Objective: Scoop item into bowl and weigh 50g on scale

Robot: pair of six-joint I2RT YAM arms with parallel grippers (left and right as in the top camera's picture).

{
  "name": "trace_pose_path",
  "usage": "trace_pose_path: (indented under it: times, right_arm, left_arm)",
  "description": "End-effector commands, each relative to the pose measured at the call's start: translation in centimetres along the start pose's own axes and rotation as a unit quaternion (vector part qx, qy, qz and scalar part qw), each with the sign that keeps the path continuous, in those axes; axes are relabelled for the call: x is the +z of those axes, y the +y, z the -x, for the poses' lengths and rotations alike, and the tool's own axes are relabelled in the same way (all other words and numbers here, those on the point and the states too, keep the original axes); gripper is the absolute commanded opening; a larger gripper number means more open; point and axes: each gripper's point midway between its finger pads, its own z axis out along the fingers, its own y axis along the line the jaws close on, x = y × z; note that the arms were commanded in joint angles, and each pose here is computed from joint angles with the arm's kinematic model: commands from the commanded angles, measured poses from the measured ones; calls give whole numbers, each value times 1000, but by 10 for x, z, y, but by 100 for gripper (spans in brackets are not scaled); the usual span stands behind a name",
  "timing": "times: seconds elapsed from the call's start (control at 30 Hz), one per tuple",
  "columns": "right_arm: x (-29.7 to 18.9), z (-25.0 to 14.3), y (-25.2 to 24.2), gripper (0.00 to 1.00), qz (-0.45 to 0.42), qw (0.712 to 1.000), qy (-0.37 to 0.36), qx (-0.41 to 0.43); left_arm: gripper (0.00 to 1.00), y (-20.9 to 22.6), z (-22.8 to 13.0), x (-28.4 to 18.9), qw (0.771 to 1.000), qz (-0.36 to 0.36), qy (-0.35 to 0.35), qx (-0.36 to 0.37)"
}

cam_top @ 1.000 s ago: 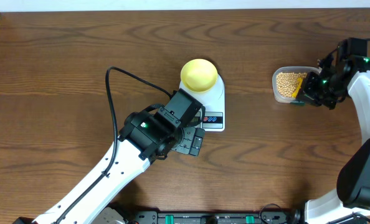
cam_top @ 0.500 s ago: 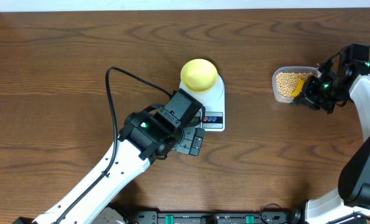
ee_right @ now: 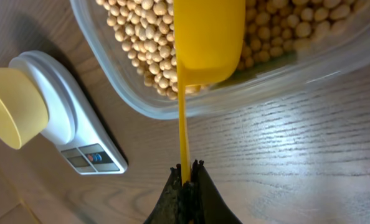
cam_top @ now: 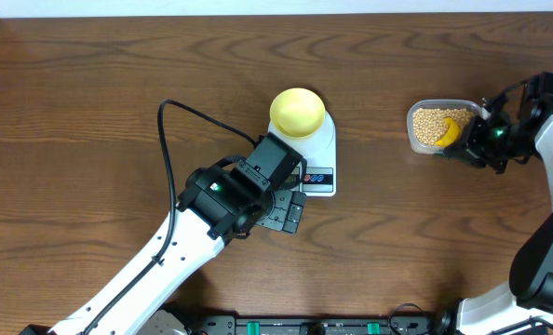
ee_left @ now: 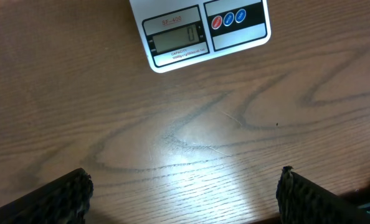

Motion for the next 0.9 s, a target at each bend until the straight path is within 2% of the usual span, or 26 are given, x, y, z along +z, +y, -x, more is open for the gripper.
trace_pose_path:
  times: [0.0,0.53,0.87]
  right_arm:
    - [3,-8,7,1,30,999,19,-11]
    - [-2,-2,0,1,36,999,6,-22]
    - [1,0,4,1,106,994,-6,-17]
  left_arm:
    - [97,1,5,-2,1000,5,-6,0]
    - [96,1,5,-2,1000,5,-6,0]
    - [97,1,5,-2,1000,5,-6,0]
